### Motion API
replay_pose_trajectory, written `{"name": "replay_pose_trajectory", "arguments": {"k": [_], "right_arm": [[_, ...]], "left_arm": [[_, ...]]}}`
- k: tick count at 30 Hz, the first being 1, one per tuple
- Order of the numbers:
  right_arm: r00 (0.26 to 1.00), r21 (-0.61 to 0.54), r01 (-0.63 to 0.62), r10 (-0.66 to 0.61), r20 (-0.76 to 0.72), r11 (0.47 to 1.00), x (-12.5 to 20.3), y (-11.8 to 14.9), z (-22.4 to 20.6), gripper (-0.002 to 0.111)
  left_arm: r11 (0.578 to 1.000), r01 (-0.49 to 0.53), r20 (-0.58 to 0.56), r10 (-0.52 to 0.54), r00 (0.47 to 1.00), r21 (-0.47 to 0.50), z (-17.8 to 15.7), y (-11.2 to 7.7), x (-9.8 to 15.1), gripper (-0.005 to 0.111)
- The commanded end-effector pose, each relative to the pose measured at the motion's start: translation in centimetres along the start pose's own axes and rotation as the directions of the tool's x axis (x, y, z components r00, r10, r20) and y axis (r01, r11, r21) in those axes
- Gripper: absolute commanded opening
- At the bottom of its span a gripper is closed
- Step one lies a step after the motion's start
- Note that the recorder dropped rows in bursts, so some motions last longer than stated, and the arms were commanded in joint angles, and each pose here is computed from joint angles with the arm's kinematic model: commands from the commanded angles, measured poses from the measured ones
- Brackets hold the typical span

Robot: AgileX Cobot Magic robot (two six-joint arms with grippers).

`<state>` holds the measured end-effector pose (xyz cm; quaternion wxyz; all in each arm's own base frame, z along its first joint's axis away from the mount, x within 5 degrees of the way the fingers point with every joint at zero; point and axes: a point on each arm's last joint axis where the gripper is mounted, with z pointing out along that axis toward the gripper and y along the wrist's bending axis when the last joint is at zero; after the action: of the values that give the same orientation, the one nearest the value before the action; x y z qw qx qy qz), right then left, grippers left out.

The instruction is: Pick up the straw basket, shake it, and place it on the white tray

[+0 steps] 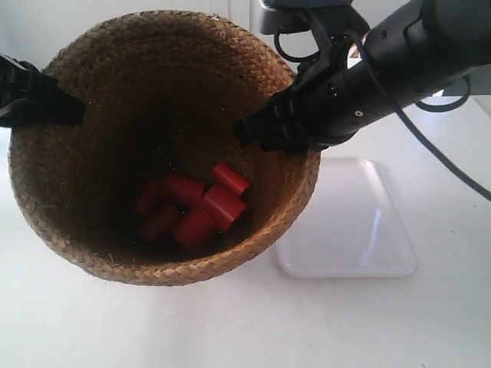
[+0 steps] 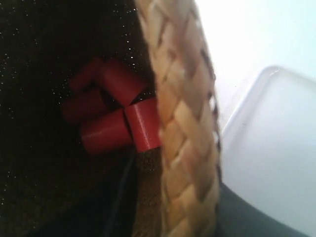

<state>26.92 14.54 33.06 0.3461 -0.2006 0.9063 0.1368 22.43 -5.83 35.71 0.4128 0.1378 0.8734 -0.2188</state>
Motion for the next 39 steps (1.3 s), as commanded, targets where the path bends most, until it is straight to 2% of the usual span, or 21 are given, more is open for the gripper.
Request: {"name": "replay_pose_trajectory", "arguments": {"k": [1, 7, 14, 25, 29, 30, 31, 32, 33, 34, 35, 36, 39], "right_arm": [[0.999, 0.024, 0.015, -0.016, 0.034, 1.000, -0.1, -0.1, -1.2, 0.000], [0.999, 0.026, 0.020, -0.021, 0.040, 0.999, 0.3, -0.1, -1.3, 0.000], [0.999, 0.030, 0.017, -0.018, 0.042, 0.999, 1.2, -0.3, -0.4, 0.000], [0.999, 0.026, -0.015, 0.014, 0.030, 1.000, 1.6, -0.4, 0.5, 0.000], [1.000, 0.028, -0.013, 0.013, 0.027, 1.000, 1.5, -0.4, 0.8, 0.000], [1.000, 0.022, -0.016, 0.015, 0.019, 1.000, 1.2, -0.3, 0.0, 0.000], [0.999, -0.047, -0.030, 0.031, 0.030, 0.998, -0.1, 0.9, -4.1, 0.000], [0.998, -0.080, 0.011, -0.005, 0.068, 0.997, -0.4, 1.6, -6.0, 0.000], [0.969, -0.034, 0.050, -0.040, 0.244, 0.998, 0.0, 1.6, -6.4, 0.000], [0.970, 0.002, 0.014, -0.014, 0.243, 1.000, 0.6, 1.0, -5.0, 0.000], [0.990, 0.030, -0.087, 0.083, 0.110, 0.996, 1.4, -0.1, -2.8, 0.000], [0.996, 0.012, -0.045, 0.044, 0.078, 0.999, 1.5, 0.4, -2.7, 0.000], [0.994, 0.005, -0.023, 0.022, 0.105, 1.000, 1.2, 0.7, -3.3, 0.000]], "left_arm": [[0.999, -0.005, 0.097, 0.002, 0.995, 0.036, -1.6, -1.3, -0.6, 0.000], [0.999, -0.035, 0.148, 0.030, 0.988, 0.030, -1.3, -2.2, 0.3, 0.000], [1.000, -0.028, 0.149, 0.025, 0.988, 0.014, -0.8, -1.9, 0.9, 0.000], [0.998, -0.055, 0.106, 0.052, 0.993, 0.028, -0.6, -2.0, 1.4, 0.000], [0.997, -0.077, 0.086, 0.078, 0.993, -0.014, 0.0, -1.3, 1.3, 0.000], [0.999, -0.040, 0.100, 0.038, 0.994, 0.017, -0.5, -1.8, 0.7, 0.000], [0.992, -0.036, 0.143, 0.019, 0.990, 0.123, -3.1, -3.9, -0.7, 0.000], [0.979, -0.112, 0.180, 0.081, 0.980, 0.169, -4.9, -5.1, -1.3, 0.000], [0.975, -0.200, 0.236, 0.174, 0.956, 0.093, -5.2, -4.9, -1.0, 0.000], [0.994, -0.097, 0.210, 0.086, 0.974, 0.041, -3.5, -3.6, -0.3, 0.000], [1.000, 0.003, 0.119, -0.001, 0.993, -0.013, -2.1, -2.0, 0.4, 0.000], [0.999, -0.038, 0.102, 0.039, 0.994, -0.014, -2.1, -2.0, 0.6, 0.000], [0.998, -0.052, 0.141, 0.050, 0.989, 0.016, -2.6, -2.5, 0.3, 0.000]]}}
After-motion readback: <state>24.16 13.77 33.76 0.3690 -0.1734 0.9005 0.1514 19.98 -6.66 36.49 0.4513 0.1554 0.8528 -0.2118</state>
